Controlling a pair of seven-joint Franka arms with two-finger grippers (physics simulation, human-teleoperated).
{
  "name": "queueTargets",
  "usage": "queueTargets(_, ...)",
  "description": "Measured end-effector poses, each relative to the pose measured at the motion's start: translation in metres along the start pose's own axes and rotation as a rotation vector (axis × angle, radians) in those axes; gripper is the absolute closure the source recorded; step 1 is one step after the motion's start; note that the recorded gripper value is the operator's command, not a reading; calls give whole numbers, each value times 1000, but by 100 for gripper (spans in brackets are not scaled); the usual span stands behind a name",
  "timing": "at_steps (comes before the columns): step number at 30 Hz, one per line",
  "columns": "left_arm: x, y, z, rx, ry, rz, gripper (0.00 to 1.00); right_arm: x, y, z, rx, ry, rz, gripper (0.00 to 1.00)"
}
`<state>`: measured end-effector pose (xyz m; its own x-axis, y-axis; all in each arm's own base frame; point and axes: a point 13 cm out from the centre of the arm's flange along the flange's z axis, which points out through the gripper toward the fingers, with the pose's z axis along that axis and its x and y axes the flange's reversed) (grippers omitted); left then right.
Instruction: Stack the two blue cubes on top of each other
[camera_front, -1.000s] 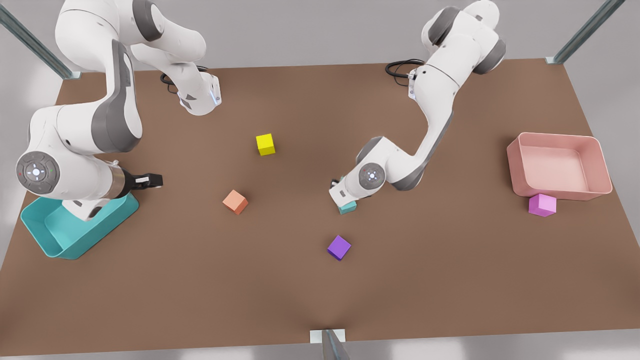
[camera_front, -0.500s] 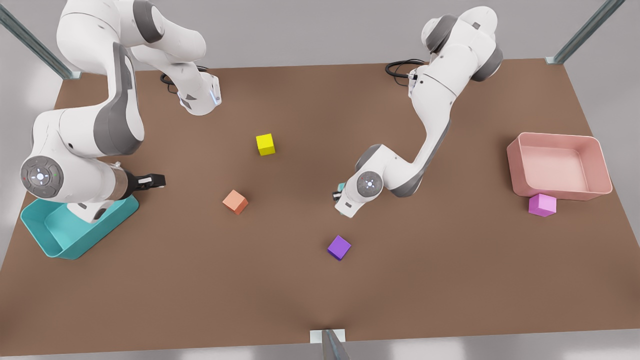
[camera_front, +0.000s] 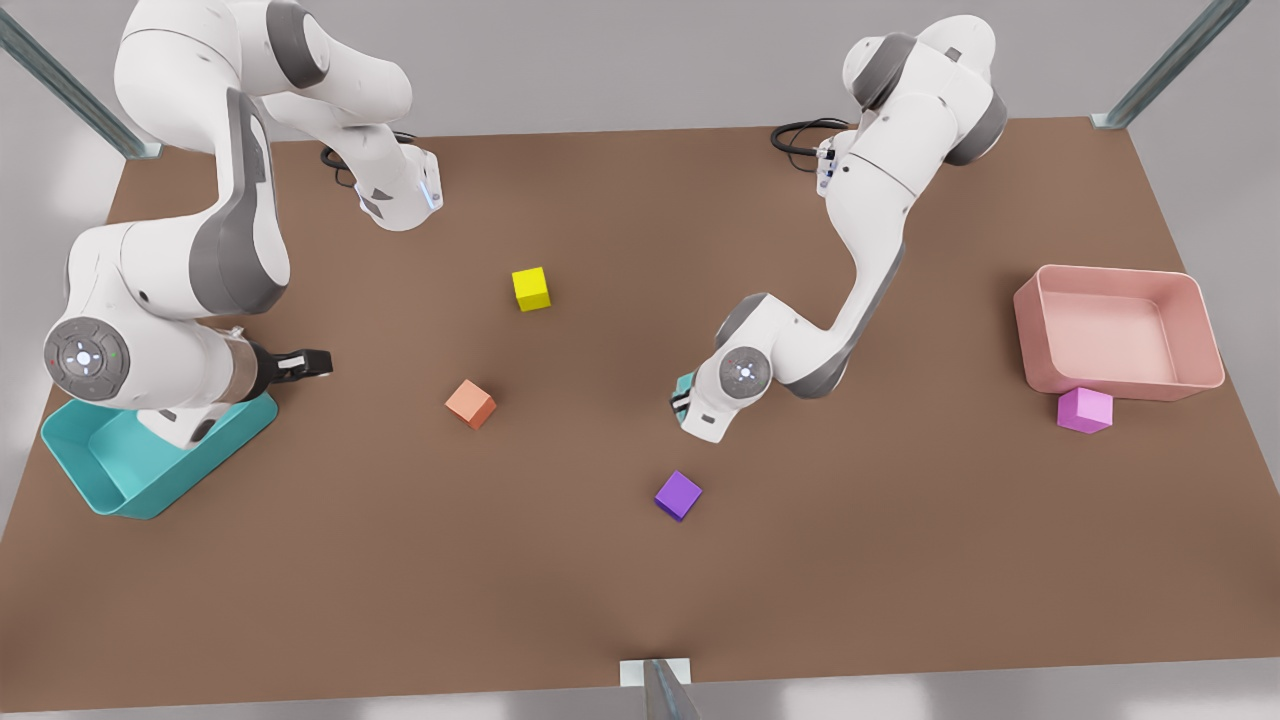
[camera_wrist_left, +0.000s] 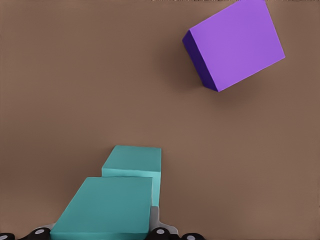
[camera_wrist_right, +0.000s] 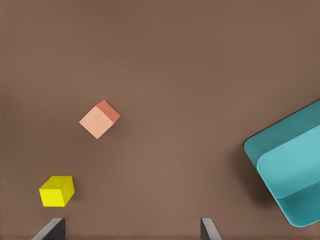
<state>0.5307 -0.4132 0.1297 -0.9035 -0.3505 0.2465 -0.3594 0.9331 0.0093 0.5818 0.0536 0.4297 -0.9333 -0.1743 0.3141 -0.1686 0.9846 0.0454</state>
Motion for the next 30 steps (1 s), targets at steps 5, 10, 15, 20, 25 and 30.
queueTargets(5,-1,-2,2,9,-1,-32,0,0,0,2,-1,8,-2,0)
queueTargets(10,-9,2,-3,19,-2,-69,0,0,0,2,0,10,-4,0)
queueTargets(15,1,-1,-33,35,-4,-80,0,1,-1,1,2,10,-3,0)
queueTargets(20,-52,44,-204,106,-106,-149,0,1,-2,1,4,11,-3,0)
queueTargets(25,-117,293,-354,-95,-214,-270,0,1,-7,-5,8,1,4,0)
queueTargets(30,-84,333,-366,-149,-106,-127,0,5,-35,-24,8,-41,54,0)
